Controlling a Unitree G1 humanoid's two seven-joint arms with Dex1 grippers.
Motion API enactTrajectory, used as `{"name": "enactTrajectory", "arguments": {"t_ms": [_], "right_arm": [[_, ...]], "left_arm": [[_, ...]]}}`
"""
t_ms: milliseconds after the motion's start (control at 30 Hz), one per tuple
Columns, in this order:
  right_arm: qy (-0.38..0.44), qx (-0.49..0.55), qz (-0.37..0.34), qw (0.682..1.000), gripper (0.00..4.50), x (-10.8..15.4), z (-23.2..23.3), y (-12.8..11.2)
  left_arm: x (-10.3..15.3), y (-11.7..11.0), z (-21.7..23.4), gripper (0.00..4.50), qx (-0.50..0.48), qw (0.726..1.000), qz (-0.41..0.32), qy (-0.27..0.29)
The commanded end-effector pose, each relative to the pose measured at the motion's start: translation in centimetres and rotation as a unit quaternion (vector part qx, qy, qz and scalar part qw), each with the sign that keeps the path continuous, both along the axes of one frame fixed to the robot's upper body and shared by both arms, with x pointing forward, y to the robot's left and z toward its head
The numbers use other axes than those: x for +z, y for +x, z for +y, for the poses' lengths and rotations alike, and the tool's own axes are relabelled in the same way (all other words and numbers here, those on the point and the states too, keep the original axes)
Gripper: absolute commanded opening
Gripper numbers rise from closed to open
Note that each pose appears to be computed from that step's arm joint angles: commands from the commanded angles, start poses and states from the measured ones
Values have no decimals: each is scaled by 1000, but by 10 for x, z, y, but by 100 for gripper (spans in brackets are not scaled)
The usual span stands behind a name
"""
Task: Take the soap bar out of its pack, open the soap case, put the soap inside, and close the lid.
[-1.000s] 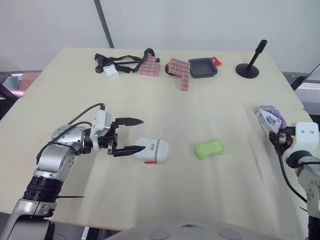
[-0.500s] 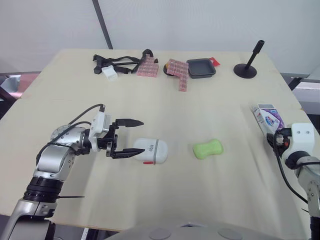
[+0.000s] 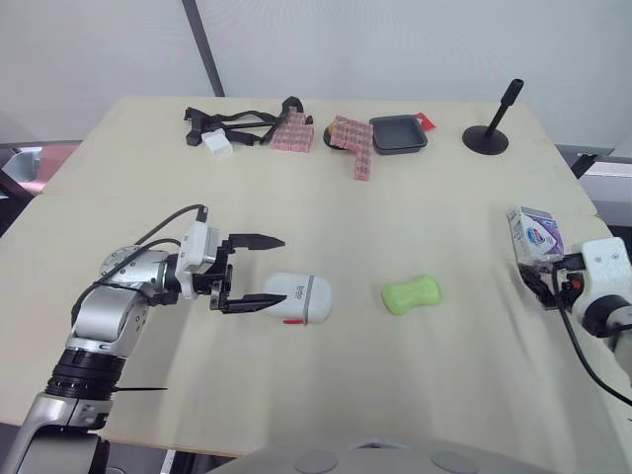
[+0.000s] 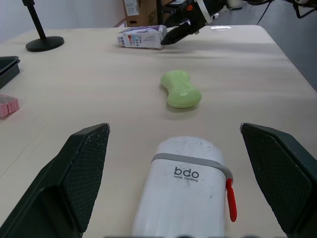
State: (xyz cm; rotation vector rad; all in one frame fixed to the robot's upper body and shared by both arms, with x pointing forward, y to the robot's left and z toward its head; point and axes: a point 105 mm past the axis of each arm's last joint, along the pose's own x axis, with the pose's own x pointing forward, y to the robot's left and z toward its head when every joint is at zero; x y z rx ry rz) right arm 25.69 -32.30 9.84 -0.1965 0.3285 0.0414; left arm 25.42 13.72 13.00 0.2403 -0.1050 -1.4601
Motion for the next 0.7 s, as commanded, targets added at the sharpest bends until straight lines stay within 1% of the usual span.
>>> {"name": "enactTrajectory", "arguments": {"t_ms": [33, 167, 300, 433, 533, 700], "right_arm": [[-19, 73, -64, 995, 444, 39, 5, 6], [-8, 197, -83, 977, 444, 54, 35, 4], [-1, 316, -63, 947, 444, 48, 68, -10], [3, 440, -67, 895, 444, 42, 97, -28], [-4, 491, -63, 869, 444, 35, 105, -35], [-15, 577, -76, 813, 444, 30, 122, -53]], "left_arm": [[4, 1, 3, 450, -1, 1000, -28, 14], [3, 4, 4, 450, 3, 999, -26, 19], [-3, 0, 5, 450, -16, 998, -42, 45], [-1, 3, 3, 450, -5, 998, -44, 39], [0, 3, 2, 450, -5, 998, -42, 40], [-1, 2, 3, 450, -4, 998, -36, 46]]}}
